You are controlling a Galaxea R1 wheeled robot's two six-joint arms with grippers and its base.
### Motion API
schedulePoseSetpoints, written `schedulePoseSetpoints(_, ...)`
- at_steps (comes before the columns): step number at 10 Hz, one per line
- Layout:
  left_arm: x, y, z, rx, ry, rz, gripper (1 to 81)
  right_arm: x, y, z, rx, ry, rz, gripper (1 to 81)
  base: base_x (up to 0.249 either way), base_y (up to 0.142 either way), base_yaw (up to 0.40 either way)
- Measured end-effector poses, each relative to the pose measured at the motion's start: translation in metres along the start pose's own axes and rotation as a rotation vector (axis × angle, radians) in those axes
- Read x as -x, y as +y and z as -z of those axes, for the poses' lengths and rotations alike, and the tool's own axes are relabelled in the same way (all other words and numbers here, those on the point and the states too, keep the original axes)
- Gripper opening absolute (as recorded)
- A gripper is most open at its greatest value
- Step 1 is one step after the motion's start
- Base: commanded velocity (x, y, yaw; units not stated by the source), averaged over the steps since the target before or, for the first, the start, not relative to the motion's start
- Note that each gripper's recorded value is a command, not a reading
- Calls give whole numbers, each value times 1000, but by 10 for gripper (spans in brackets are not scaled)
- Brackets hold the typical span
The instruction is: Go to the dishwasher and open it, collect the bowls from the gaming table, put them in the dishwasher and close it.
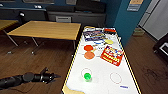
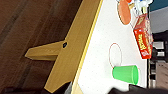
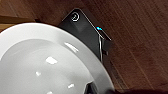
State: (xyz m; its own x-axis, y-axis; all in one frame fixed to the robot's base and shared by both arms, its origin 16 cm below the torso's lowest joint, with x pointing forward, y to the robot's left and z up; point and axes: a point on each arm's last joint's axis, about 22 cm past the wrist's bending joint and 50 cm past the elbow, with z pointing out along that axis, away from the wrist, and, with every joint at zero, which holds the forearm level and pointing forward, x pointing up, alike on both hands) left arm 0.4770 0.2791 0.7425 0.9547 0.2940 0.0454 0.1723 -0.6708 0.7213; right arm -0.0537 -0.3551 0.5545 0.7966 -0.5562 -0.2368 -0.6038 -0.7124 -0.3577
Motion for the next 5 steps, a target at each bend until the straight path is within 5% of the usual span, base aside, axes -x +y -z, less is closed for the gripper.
schedulePoseSetpoints(3, -28, 43, -21, 27, -18, -68, 811, -1, -2, -1, -3, 1, 1, 10, 0, 0, 0)
schedulePoseSetpoints(5, -37, 41, -34, -1, -43, -25, 811, -1, -3, -2, -4, -3, 1, 10, 0, 0, 0)
